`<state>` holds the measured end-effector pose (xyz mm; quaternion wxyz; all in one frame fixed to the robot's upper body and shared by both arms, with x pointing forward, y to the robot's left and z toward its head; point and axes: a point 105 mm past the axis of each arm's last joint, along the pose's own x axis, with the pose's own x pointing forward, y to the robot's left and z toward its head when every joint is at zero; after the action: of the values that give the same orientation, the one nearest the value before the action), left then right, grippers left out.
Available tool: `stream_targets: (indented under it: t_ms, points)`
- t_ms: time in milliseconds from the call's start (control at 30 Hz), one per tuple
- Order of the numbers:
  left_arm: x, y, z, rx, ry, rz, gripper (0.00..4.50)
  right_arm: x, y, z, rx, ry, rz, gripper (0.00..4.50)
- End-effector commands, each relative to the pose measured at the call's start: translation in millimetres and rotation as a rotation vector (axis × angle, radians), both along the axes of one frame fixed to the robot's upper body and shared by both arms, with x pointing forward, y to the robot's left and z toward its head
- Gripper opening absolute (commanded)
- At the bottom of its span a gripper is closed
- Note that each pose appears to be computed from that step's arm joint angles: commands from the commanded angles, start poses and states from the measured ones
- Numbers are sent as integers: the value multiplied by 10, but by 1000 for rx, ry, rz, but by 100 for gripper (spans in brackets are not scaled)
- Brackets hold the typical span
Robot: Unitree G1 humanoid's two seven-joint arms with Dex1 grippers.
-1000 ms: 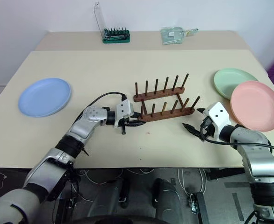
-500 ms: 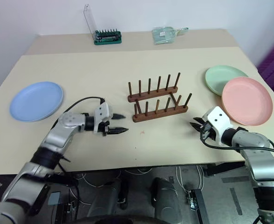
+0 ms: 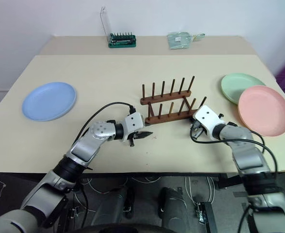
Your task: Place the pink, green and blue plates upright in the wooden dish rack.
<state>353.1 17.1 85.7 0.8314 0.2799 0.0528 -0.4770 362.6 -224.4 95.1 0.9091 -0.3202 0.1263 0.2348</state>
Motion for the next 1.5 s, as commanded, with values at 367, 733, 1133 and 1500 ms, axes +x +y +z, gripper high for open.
stream_targets:
  t_ms: [367,733,1133,1500]
  points:
    - [281,472,-260,57,1,242,163,252,-43,158,-31,-104,-36,0]
    - [-598,-17,499,-378,131,-281,160,-314,-915,847,-24,-156,-198,362]
    - [-687,-89,401,-308,182,-340,160,-427,-1347,270,-70,-31,-453,313]
    - [-736,-84,308,-277,189,-343,160,-417,-1411,371,-223,-109,-477,2]
